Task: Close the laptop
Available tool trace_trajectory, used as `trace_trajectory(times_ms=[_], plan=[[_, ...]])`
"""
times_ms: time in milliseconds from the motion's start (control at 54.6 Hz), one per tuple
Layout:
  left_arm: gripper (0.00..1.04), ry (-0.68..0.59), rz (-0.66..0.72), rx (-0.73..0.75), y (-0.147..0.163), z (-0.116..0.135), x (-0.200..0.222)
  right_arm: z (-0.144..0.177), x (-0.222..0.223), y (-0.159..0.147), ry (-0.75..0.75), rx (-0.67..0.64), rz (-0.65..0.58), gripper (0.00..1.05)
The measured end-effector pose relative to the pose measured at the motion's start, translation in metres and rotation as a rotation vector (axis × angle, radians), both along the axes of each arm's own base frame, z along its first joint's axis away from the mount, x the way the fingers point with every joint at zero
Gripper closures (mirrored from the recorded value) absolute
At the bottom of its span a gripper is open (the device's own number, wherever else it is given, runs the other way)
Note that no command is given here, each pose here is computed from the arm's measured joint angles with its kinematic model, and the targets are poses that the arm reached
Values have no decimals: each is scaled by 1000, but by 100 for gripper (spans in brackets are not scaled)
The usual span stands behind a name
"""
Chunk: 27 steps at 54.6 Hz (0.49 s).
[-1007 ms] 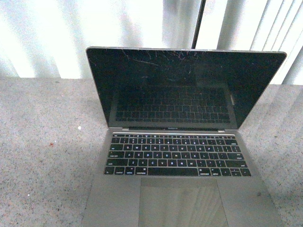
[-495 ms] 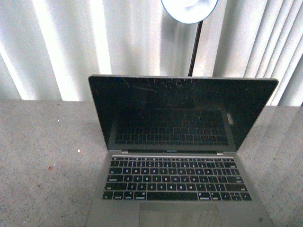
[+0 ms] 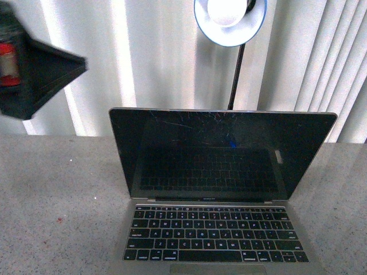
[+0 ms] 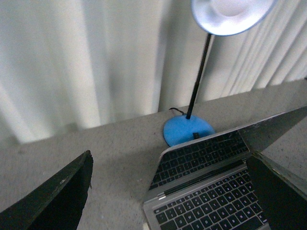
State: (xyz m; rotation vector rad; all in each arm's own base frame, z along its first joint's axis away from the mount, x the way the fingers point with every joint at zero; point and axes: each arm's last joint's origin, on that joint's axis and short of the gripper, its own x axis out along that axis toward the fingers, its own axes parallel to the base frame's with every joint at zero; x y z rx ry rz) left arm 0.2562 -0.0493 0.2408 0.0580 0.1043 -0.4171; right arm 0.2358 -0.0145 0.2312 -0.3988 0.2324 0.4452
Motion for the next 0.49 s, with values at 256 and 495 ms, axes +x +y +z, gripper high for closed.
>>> trace_trajectory(times_ms=[256,495], plan=[[7,-27,66,265,-31,23,69,0,60,1,-39,-109,179,7],[7,17,69,328,-41,23,102,13,83,14,-80,-106,229,7]])
